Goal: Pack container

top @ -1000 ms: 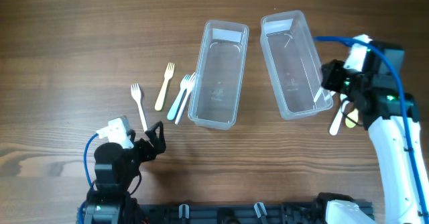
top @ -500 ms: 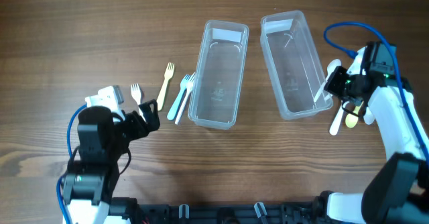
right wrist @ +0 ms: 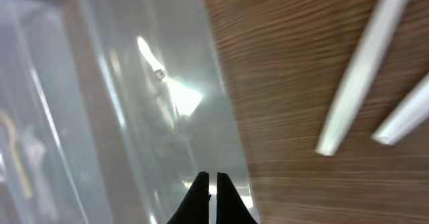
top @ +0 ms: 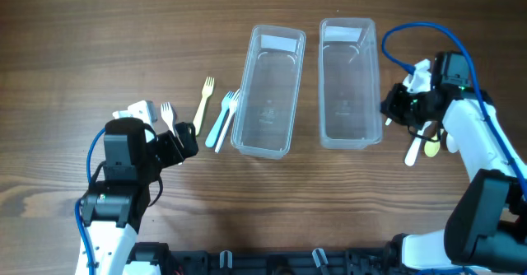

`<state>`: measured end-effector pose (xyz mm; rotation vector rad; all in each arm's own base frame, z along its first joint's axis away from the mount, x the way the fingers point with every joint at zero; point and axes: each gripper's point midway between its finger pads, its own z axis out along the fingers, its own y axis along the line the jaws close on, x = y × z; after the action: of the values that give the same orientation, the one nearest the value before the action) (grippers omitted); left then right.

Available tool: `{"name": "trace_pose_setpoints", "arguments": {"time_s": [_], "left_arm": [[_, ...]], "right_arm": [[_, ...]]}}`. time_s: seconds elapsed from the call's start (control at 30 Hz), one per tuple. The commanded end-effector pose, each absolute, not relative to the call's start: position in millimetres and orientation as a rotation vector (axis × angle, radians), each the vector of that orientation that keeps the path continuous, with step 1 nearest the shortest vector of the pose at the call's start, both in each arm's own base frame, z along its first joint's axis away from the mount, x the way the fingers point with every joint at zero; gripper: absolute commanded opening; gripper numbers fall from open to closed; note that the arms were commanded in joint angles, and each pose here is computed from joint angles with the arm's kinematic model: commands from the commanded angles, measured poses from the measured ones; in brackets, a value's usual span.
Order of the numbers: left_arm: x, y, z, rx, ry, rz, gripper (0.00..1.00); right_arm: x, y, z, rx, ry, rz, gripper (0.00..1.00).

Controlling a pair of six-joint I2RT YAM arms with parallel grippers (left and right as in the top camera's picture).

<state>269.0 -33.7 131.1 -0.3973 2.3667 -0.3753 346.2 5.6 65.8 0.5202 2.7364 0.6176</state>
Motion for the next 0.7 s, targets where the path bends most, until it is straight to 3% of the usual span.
{"name": "trace_pose_setpoints", "arguments": {"time_s": [0.0, 0.37, 0.53, 0.67], "left_arm": [[274.3, -31.7, 139.5, -0.386, 2.343, -0.368, 1.00], [279.4, -32.2, 143.1, -0.347, 2.324, -0.359, 1.00], [289.1, -42.3, 125.7, -0.274, 2.382, -0.349, 0.99], [297.2, -64.6, 93.3, -0.173, 2.488, -0.344, 0.92]], "right_arm": [[352.3, 32.5, 75.1, 0.370, 2.723, 0.727, 0.04], [358.4, 39.8, 85.6, 0.287, 2.694, 0.630, 0.04], [360.3, 31.9, 119.6, 0.260, 2.599, 0.549, 0.04], [358.4, 25.5, 162.2, 0.230, 2.475, 0.481, 0.04]]}}
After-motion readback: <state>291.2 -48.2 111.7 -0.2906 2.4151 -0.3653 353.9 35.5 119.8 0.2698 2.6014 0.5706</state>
